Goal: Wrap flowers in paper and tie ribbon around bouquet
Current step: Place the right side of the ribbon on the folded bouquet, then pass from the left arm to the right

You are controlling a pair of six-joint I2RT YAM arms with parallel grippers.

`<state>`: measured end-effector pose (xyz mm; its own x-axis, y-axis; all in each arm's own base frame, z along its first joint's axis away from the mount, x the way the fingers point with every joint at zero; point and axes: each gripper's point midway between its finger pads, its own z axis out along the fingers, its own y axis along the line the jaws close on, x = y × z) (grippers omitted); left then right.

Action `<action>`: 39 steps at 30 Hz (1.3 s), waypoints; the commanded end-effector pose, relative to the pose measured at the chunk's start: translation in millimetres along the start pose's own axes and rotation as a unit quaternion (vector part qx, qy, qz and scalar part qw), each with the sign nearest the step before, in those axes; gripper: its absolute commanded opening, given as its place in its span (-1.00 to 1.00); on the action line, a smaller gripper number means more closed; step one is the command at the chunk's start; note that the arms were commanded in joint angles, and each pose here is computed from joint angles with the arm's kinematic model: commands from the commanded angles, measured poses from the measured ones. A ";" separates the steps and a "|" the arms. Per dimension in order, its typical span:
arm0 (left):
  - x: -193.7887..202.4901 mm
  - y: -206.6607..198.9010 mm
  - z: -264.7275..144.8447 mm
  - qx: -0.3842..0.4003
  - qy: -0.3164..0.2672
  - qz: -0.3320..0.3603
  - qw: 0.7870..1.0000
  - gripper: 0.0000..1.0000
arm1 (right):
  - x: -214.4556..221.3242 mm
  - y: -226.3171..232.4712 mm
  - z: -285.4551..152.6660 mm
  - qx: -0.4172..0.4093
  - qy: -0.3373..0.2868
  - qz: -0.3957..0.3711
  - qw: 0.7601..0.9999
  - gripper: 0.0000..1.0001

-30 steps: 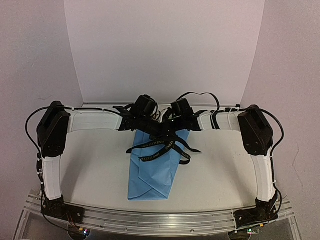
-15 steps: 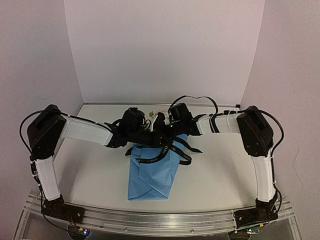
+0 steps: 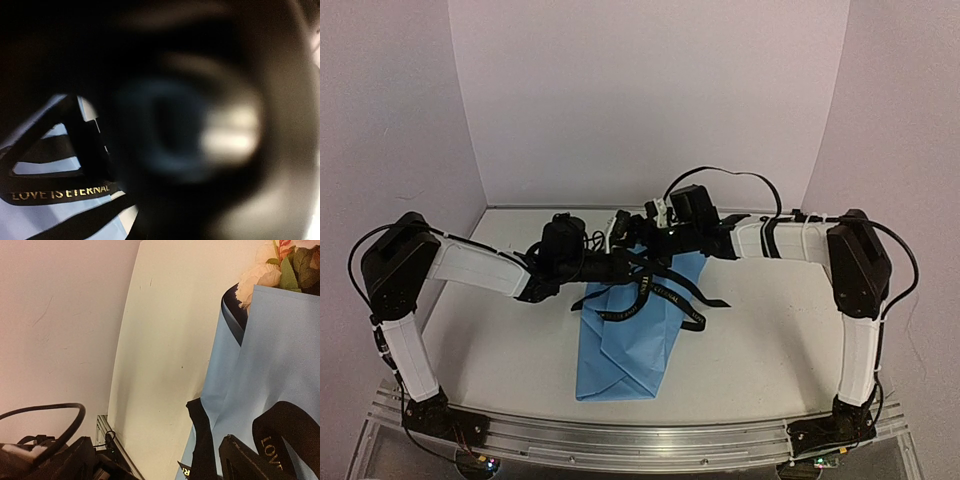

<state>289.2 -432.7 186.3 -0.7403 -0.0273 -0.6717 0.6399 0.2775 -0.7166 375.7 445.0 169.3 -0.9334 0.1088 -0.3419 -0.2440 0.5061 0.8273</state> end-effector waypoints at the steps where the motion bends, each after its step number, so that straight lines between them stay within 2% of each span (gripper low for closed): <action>1: 2.8 2.2 -0.3 0.008 0.002 -0.017 1.000 -1.00 | -17.4 33.7 -27.0 -0.032 -0.040 -0.040 0.998 0.89; 4: 2.5 7.9 2.7 0.004 0.005 -0.026 1.000 -1.00 | -21.7 28.4 -36.8 -0.023 -0.053 -0.040 0.998 0.96; 17: 1.8 26.5 8.0 0.008 0.001 -0.066 0.998 -1.00 | -33.9 24.1 -84.0 0.019 -0.116 -0.060 0.991 0.96; 22: 3.4 37.2 15.1 0.002 0.011 -0.087 0.996 -0.99 | -20.2 2.1 -91.5 0.073 -0.106 -0.065 0.990 0.94; 27: 0.6 43.6 17.7 0.009 0.010 -0.109 0.994 -0.99 | 8.5 -19.5 -103.3 0.111 -0.110 -0.094 0.983 0.62; 33: -2.4 44.4 22.2 0.020 0.020 -0.124 0.992 -1.00 | 34.7 -24.6 -100.2 0.131 -0.116 -0.155 0.972 0.30; 39: -6.6 46.1 23.8 0.029 0.031 -0.142 0.989 -1.00 | 48.1 -38.8 -77.5 0.169 -0.096 -0.187 0.963 0.14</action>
<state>322.7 -436.1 135.5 -0.9014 -0.0440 -0.4307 0.4047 0.2672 -0.8745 308.0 357.5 154.1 -0.7855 0.0314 -0.6180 -0.3860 0.7557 0.5290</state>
